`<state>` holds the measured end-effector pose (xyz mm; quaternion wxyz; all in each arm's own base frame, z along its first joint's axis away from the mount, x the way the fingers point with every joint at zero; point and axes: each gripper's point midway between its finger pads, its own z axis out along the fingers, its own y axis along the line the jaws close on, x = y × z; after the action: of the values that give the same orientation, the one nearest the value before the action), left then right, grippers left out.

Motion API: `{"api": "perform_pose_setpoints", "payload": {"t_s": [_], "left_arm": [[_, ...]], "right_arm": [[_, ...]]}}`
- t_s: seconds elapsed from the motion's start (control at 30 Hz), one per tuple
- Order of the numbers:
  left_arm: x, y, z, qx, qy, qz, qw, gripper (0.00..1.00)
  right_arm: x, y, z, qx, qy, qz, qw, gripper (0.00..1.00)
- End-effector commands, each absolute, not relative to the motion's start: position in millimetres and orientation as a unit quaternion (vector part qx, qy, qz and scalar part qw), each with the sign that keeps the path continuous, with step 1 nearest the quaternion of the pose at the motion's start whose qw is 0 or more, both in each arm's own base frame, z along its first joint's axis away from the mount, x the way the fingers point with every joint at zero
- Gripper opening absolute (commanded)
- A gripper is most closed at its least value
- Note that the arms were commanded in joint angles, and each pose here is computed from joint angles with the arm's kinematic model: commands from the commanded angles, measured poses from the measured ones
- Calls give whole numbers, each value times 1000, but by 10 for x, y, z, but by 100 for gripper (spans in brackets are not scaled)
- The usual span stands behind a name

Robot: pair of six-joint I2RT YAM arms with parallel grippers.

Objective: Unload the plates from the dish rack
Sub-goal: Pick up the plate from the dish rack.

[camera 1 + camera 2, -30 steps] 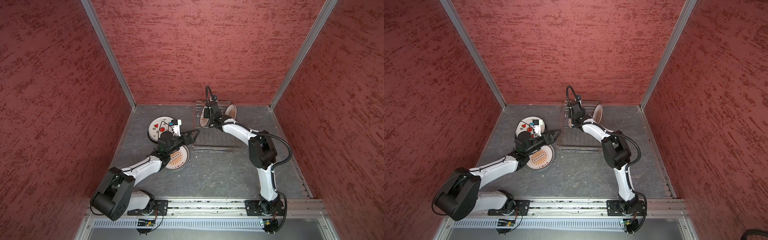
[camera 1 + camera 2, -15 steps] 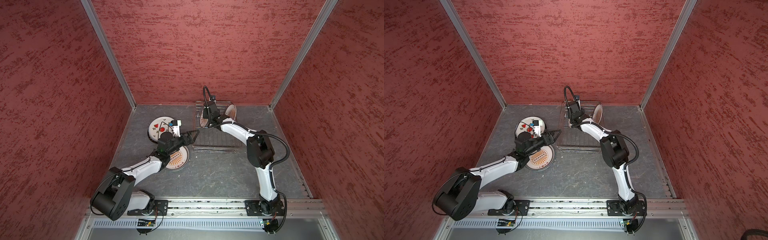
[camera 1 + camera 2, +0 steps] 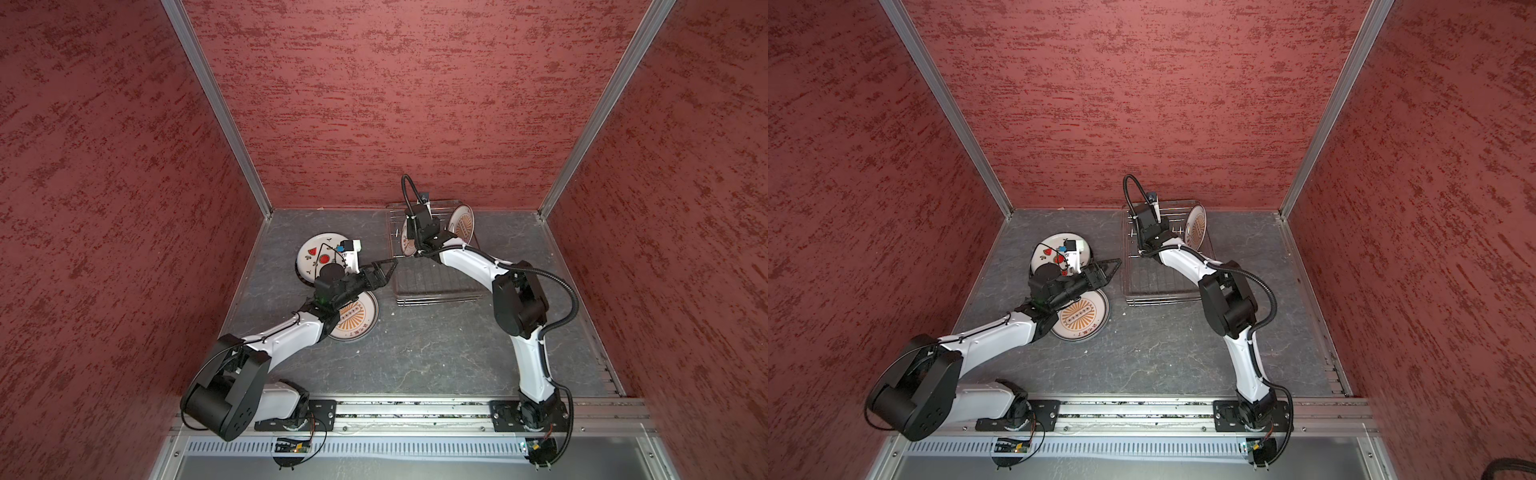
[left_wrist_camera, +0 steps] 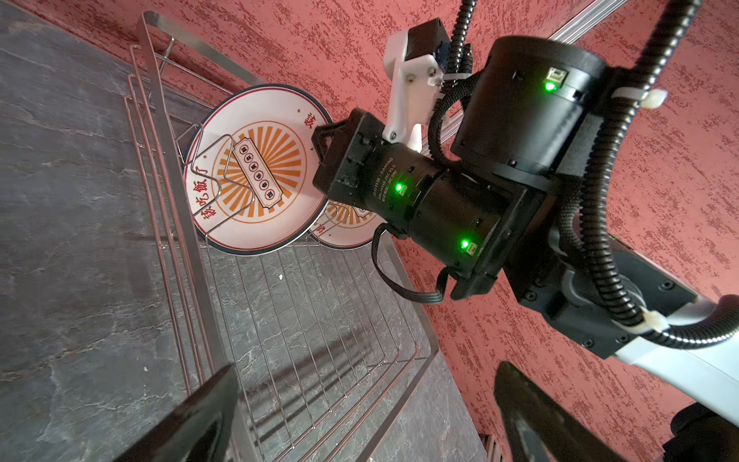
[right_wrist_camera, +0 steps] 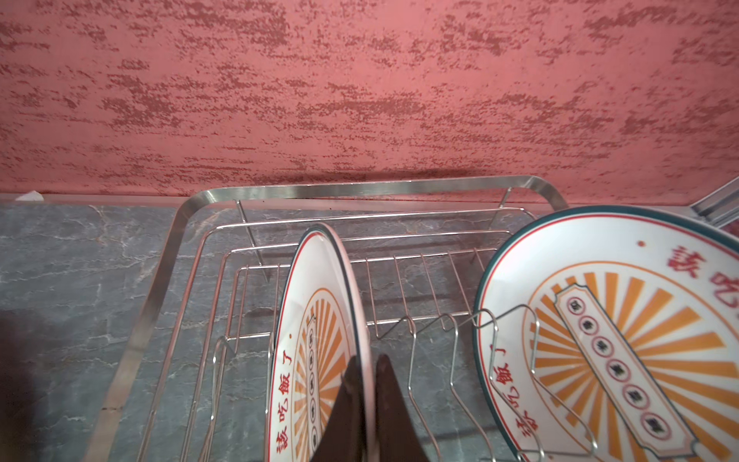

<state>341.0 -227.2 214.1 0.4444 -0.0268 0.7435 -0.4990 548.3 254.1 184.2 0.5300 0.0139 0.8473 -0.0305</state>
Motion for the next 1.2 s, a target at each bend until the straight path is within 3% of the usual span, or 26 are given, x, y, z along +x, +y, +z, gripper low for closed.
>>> {"api": "perform_pose_setpoints", "payload": {"t_s": [0.0,0.43,0.6,0.9,1.17], "left_arm": [[3416,-2248,2118,-31,741,-501,445,99],[3399,-2255,2156,-31,742,-503,442,99],[3368,-2249,2213,-26,739,-506,445,99],[3186,-2257,2402,-6,711,-540,450,99],[2937,-2281,2546,10,697,-554,455,99]], "right_arm": [[5394,2574,2492,28,807,-7,589,3],[5078,2522,3142,31,749,-69,659,1],[4924,2435,3322,33,738,-50,672,0],[4365,2317,3649,11,724,74,685,0],[3724,2196,3770,-30,709,272,650,0]]}}
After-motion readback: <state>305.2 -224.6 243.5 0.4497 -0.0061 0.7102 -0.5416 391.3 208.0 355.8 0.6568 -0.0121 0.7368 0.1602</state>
